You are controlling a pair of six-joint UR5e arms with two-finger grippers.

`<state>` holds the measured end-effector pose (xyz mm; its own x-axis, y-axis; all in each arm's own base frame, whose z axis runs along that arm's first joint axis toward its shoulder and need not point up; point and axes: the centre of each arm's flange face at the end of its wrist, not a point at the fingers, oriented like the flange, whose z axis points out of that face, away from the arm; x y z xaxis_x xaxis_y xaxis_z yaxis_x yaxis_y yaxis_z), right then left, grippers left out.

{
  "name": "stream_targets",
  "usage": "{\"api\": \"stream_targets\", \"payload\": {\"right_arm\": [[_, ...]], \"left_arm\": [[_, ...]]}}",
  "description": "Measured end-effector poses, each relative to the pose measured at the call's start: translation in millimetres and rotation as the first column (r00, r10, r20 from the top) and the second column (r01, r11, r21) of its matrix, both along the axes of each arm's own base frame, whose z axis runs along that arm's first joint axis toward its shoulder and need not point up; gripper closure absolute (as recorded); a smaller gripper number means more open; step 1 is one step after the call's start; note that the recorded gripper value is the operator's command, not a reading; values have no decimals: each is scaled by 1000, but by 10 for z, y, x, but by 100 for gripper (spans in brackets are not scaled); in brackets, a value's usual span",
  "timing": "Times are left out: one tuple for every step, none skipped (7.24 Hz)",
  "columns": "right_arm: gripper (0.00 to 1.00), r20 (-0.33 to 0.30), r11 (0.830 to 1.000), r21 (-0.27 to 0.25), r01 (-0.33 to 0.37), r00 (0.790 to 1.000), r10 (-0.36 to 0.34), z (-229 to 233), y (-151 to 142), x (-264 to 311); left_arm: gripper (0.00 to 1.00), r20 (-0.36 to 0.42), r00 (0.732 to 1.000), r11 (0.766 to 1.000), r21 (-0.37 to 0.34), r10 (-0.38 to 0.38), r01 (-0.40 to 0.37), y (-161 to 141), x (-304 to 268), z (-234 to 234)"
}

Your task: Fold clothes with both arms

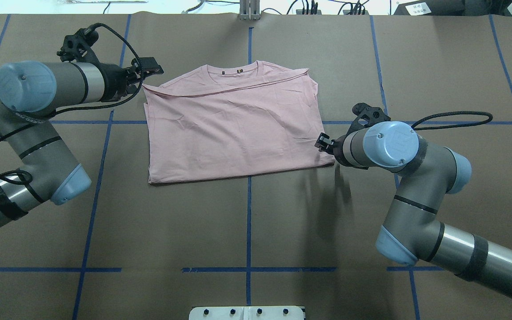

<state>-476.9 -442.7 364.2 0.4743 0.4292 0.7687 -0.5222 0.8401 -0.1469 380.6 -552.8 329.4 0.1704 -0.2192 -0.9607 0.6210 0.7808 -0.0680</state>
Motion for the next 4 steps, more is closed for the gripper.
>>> {"api": "stream_targets", "payload": {"right_arm": [[59,-4,1000,-3,1,1000,-1,26,6,-5],[82,-5,1000,-5,1,1000,-1,34,11,-14],[96,-4,1000,-8,0,1000,0,37,13,-18],[100,-4,1000,-9,1,1000,-1,44,16,-21]], "left_arm": [[0,0,1000,1000,-3,-1,1,0,1,8],[0,0,1000,1000,-4,-1,1,0,1,12],[0,-1,1000,1000,-4,-2,2,-1,1,11],[0,-2,1000,1000,-4,-3,3,-2,-4,4]]}}
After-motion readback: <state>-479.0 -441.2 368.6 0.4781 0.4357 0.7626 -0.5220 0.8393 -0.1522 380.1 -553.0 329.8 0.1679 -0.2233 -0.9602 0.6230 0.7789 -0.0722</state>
